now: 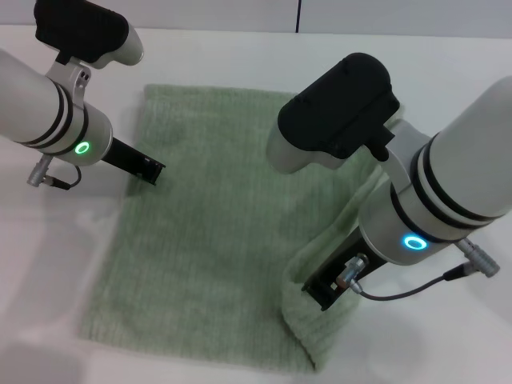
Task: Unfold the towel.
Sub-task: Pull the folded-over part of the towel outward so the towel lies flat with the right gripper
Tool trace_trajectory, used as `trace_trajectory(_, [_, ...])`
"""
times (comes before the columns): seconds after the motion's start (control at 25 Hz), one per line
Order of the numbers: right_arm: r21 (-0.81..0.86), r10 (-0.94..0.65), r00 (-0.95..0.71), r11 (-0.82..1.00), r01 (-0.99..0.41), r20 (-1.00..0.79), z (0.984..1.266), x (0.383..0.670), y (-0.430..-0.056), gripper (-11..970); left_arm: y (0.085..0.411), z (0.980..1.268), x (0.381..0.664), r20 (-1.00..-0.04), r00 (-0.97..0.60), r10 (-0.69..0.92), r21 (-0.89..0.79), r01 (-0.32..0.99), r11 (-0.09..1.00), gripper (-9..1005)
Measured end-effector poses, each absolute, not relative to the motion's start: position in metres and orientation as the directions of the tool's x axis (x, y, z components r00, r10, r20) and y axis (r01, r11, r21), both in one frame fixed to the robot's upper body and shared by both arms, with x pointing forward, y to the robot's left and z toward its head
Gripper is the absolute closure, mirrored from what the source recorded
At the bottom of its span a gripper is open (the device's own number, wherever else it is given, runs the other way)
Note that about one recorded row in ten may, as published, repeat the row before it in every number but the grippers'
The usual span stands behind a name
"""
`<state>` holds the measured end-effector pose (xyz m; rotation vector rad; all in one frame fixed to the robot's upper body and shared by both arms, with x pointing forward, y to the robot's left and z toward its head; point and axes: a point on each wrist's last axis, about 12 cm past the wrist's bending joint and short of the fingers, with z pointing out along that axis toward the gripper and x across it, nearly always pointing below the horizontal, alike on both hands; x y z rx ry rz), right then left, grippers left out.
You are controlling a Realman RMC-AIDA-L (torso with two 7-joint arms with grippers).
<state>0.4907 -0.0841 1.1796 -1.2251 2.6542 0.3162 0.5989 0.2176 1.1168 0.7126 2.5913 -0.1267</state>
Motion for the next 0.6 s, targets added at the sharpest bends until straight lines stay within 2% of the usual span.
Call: trace_trajectory(0.6, [0.076,-0.701,-0.665,0.671,-0.738,-0.258,1.176,0.481,-0.097,947,0.215,1.115,0.600,-0.435,-0.764,0.477,0.033,0.516,0.856,942])
